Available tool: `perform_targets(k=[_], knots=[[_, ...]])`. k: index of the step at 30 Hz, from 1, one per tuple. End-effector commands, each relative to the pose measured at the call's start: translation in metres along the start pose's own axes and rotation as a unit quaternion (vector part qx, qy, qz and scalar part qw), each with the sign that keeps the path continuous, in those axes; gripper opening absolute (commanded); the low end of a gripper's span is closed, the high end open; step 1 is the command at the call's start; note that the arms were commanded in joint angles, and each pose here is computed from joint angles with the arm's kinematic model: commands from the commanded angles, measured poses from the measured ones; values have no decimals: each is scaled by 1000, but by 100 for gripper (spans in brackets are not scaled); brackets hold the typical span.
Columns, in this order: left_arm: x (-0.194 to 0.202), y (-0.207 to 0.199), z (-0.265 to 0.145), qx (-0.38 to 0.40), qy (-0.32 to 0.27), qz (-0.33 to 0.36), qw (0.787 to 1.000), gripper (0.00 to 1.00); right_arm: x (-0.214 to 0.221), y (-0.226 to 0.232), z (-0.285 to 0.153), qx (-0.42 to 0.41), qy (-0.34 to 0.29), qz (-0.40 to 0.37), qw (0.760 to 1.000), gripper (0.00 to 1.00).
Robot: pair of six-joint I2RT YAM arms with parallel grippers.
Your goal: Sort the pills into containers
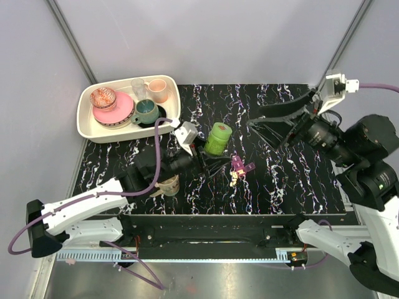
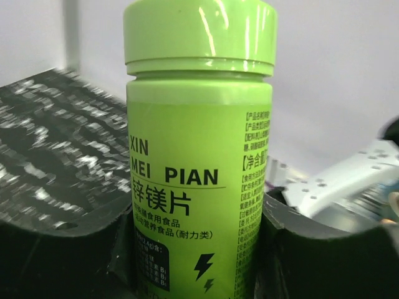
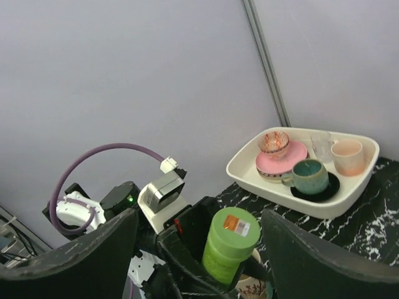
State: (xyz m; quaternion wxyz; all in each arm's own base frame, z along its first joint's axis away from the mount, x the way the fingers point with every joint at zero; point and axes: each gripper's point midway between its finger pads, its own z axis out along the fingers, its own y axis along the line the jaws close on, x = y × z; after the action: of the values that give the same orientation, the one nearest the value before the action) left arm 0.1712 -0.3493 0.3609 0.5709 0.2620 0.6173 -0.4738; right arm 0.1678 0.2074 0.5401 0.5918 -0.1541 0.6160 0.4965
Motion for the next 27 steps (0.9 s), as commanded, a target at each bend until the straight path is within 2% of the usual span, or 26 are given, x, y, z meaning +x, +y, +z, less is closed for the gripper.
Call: perform_targets(k=[1, 5, 8, 14, 20, 27], knots=[[-51, -71, -26, 182, -86, -23, 979, 0, 12, 12, -3, -59, 9, -40, 997, 84], [-55, -105, -47, 282, -92, -39, 954, 0, 29, 30, -11, -128, 29, -55, 990, 83], [-56, -114, -50, 310, -92, -40, 945, 0, 34, 40, -15, -163, 29, -59, 984, 83], [-57, -121, -49, 334, -89, -45, 937, 0, 36, 54, -22, -206, 32, -57, 976, 83], [-55, -121, -43, 332, -86, -48, 938, 0, 42, 65, -28, -244, 50, -50, 967, 83], [-57, -122, -36, 333, -85, -50, 938, 0, 51, 62, -25, -248, 64, -46, 966, 81]])
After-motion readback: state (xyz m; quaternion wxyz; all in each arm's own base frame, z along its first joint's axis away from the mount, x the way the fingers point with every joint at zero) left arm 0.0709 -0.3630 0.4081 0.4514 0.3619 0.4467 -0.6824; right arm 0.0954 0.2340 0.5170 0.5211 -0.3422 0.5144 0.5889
